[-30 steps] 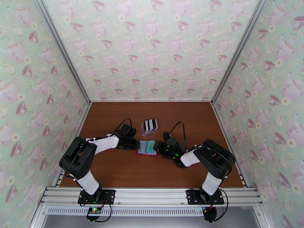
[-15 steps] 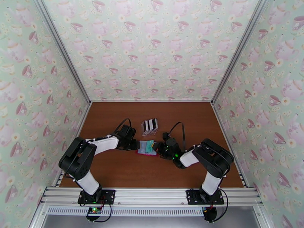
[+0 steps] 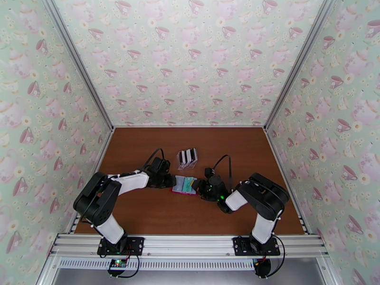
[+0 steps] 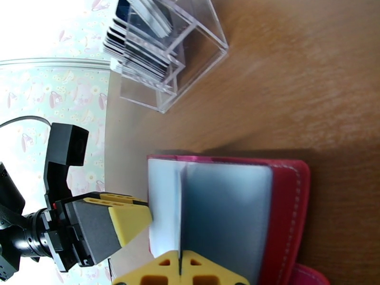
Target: Put the credit cards into the card holder
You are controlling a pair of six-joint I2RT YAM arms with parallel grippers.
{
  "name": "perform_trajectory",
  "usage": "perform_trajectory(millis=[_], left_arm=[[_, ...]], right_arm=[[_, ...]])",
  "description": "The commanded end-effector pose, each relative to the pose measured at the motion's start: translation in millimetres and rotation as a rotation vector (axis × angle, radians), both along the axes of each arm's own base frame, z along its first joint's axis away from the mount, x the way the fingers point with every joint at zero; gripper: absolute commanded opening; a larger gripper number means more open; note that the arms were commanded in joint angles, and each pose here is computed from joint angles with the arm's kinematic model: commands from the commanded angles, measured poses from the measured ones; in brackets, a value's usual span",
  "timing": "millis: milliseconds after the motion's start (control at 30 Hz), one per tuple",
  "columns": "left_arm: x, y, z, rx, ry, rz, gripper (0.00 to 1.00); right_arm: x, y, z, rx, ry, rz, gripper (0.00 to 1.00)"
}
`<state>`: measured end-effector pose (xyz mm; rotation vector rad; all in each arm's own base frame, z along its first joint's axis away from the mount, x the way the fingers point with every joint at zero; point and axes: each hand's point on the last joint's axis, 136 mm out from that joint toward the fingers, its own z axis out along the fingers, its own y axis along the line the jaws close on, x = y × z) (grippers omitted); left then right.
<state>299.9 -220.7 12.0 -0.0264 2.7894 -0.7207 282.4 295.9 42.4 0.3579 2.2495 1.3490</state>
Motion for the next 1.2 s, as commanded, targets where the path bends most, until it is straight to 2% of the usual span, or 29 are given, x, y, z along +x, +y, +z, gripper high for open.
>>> perform_trajectory(millis=[0, 1167], left_arm=[[-50.3, 2.7, -54.5, 0.073, 0.177, -0.049, 0.35], [-59.3, 3.4, -57.4, 0.051, 0.197, -0.032, 0.35]], right_arm=[[-3.1, 5.7, -0.7, 0.013, 0.002, 0.007, 0.00], [2.5, 7.7, -16.4, 0.041, -0.003, -0.021, 0.00]])
